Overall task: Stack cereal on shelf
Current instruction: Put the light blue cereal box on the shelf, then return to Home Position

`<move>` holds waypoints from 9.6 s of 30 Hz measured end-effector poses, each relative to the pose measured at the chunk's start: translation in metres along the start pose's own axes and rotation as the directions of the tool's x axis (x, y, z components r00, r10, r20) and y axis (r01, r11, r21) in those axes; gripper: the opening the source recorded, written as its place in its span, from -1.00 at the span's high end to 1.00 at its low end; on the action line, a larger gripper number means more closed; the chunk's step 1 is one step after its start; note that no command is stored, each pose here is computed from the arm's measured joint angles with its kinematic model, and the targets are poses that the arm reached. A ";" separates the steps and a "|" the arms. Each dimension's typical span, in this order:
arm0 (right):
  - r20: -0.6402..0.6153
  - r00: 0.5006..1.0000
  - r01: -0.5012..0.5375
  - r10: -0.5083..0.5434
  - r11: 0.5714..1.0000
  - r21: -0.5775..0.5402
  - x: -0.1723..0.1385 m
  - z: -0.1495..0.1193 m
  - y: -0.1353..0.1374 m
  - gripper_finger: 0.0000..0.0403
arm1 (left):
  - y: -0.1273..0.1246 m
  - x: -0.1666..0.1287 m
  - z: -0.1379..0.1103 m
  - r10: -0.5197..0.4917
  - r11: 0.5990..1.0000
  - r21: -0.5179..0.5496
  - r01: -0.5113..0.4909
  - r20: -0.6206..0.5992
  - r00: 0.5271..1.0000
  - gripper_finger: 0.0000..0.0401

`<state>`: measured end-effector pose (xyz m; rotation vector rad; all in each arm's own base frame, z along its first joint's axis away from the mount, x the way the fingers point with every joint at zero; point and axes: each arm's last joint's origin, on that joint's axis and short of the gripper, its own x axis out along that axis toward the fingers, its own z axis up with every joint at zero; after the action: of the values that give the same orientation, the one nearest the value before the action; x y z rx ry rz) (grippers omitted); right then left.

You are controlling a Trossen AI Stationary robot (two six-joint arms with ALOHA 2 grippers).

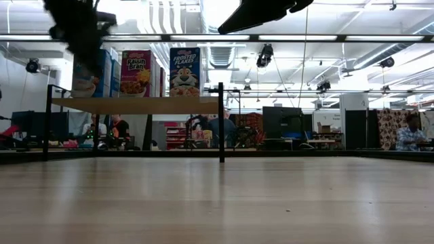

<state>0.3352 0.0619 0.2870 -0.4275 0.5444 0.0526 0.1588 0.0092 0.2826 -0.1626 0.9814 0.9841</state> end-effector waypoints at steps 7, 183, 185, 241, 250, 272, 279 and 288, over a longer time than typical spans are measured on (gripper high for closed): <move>-0.007 1.000 -0.002 0.002 1.000 -0.002 0.000 -0.001 0.000 -0.04 | 0.003 -0.061 0.037 -0.101 0.993 0.094 0.076 0.302 0.948 1.00; 0.591 0.786 0.092 -0.182 0.980 0.179 -0.155 -0.200 0.022 0.63 | -0.001 0.029 -0.099 -0.838 0.529 0.705 0.472 0.522 0.159 1.00; 0.595 0.782 0.093 -0.185 0.979 0.182 -0.157 -0.202 0.022 0.63 | 0.002 0.031 -0.102 -0.838 0.528 0.703 0.476 0.521 0.160 1.00; 0.458 0.840 0.106 -0.290 0.916 0.386 -0.139 -0.229 0.031 0.66 | 0.001 0.054 -0.119 -0.748 0.614 0.595 0.518 0.648 0.143 1.00; 0.458 0.841 0.106 -0.290 0.917 0.386 -0.139 -0.229 0.031 0.66 | 0.001 0.053 -0.119 -0.748 0.614 0.595 0.518 0.648 0.143 1.00; 0.457 0.841 0.105 -0.290 0.916 0.387 -0.139 -0.229 0.031 0.66 | 0.001 0.054 -0.119 -0.748 0.614 0.595 0.518 0.648 0.143 1.00; 0.457 0.841 0.106 -0.290 0.916 0.386 -0.139 -0.229 0.031 0.66 | 0.001 0.054 -0.119 -0.748 0.614 0.595 0.518 0.648 0.144 1.00; 0.457 0.841 0.105 -0.290 0.916 0.387 -0.139 -0.229 0.031 0.66 | 0.001 0.054 -0.119 -0.748 0.614 0.595 0.518 0.648 0.144 1.00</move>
<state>0.0984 0.0055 0.1698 -0.1065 -0.0241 -0.1327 0.0942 -0.0191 0.1732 0.1344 -0.0470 -0.0011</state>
